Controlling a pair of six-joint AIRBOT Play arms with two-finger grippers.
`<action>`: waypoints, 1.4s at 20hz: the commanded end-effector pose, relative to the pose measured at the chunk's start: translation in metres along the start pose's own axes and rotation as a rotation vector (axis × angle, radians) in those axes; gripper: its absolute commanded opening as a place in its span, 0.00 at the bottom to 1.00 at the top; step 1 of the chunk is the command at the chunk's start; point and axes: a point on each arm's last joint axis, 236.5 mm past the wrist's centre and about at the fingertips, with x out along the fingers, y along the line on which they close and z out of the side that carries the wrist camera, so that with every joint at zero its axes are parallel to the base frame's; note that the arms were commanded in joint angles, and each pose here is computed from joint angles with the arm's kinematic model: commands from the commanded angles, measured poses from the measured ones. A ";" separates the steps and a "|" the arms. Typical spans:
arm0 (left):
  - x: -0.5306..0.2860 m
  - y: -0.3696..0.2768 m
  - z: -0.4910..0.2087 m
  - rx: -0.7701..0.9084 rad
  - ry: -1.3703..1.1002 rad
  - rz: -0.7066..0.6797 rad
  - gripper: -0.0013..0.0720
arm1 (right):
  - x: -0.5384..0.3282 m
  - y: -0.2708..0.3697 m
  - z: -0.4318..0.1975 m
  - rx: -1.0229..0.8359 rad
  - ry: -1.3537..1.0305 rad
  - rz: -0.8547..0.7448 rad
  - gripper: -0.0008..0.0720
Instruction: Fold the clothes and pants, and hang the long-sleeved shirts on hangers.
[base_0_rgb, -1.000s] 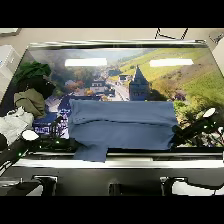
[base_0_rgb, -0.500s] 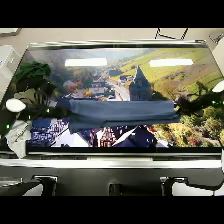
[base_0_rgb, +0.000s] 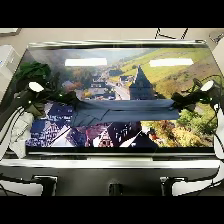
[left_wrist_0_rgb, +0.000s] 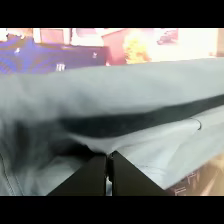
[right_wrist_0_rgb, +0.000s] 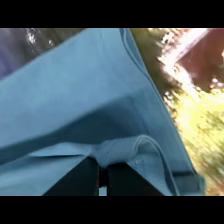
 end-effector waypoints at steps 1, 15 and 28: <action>0.023 0.012 -0.019 -0.030 0.112 -0.009 0.16 | 0.016 0.008 0.005 0.054 -0.002 0.050 0.11; -0.068 -0.050 -0.002 0.082 0.022 -0.091 0.68 | 0.032 -0.020 0.001 0.157 0.148 0.196 0.98; 0.034 -0.166 -0.027 0.209 -0.060 -0.165 0.05 | -0.074 0.095 -0.026 -0.106 0.116 0.486 0.06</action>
